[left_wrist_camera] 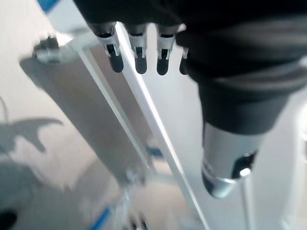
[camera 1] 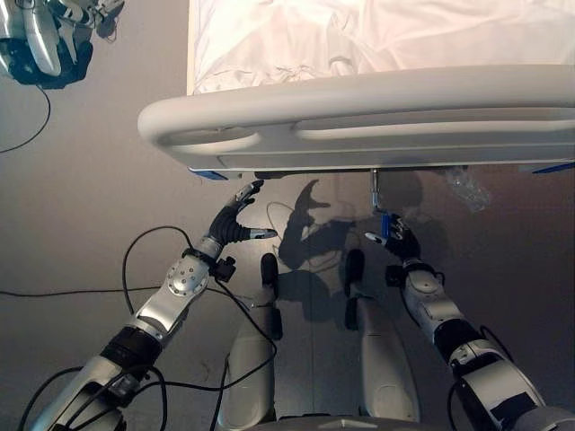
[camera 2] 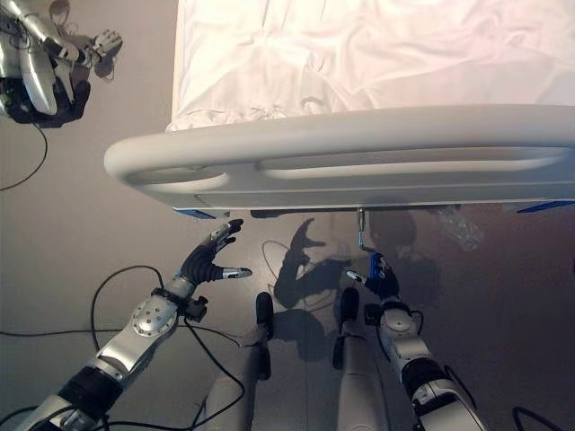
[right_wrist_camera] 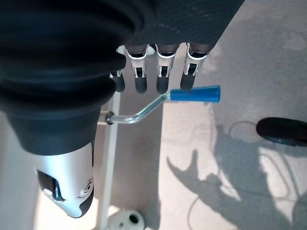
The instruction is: Raise the hospital bed
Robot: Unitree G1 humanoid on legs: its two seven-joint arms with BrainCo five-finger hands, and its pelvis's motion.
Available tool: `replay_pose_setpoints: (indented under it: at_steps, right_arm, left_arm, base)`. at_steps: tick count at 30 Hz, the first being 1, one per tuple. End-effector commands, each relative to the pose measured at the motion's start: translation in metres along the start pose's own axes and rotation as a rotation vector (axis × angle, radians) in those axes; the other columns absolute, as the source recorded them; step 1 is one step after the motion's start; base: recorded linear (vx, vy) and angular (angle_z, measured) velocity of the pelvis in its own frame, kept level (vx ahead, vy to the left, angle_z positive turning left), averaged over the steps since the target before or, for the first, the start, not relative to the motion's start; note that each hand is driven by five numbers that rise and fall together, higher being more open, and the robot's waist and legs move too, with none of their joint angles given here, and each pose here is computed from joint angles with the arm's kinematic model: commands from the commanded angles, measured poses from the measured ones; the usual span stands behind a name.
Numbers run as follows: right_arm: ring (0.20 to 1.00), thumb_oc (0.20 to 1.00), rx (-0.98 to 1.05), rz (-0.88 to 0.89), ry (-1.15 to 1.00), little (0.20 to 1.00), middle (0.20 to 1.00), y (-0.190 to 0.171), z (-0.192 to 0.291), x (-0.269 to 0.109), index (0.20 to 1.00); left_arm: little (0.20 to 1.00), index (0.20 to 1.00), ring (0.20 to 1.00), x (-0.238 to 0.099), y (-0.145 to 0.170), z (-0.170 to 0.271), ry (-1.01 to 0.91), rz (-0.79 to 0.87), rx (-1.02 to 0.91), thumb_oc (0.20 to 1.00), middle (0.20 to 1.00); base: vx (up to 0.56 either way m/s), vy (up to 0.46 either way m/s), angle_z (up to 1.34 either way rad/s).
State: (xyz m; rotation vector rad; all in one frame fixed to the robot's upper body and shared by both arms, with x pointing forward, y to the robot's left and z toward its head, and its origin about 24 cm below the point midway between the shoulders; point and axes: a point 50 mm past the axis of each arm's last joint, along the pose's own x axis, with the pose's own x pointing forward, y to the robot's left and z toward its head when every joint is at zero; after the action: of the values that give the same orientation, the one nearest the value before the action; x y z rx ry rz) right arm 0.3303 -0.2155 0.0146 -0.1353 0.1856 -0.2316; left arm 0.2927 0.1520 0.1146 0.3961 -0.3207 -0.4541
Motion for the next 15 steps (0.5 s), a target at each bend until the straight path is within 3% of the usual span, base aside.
replay_pose_setpoints:
  at_steps: [1, 7, 8, 15]
  right_arm:
    - [1.0, 1.0, 0.036, -0.052, -0.036, 1.0, 1.0, -0.01, 0.005, -0.001, 1.0]
    - [1.0, 1.0, 0.039, -0.053, -0.04, 1.0, 1.0, -0.01, 0.007, 0.0, 1.0]
    - [1.0, 1.0, 0.035, -0.076, -0.03, 1.0, 1.0, -0.013, 0.008, 0.003, 1.0]
    - [1.0, 1.0, 0.037, -0.084, -0.003, 1.0, 1.0, -0.014, 0.004, 0.004, 1.0]
  left_arm:
    - [1.0, 1.0, 1.0, 0.003, 0.001, 0.039, -0.186, -0.022, -0.049, 1.0, 1.0]
    - [1.0, 1.0, 1.0, 0.004, 0.002, 0.044, -0.204, -0.02, -0.051, 1.0, 1.0]
    - [1.0, 1.0, 1.0, 0.006, -0.002, 0.072, -0.318, -0.059, -0.071, 1.0, 1.0]
    - [1.0, 1.0, 1.0, 0.006, 0.0, 0.084, -0.365, -0.067, -0.063, 1.0, 1.0]
  base:
    - [-0.05, 0.004, 0.0]
    - [-0.02, -0.002, 0.0]
    - [-0.1, -0.028, 0.0]
    - [-0.02, -0.012, 0.06]
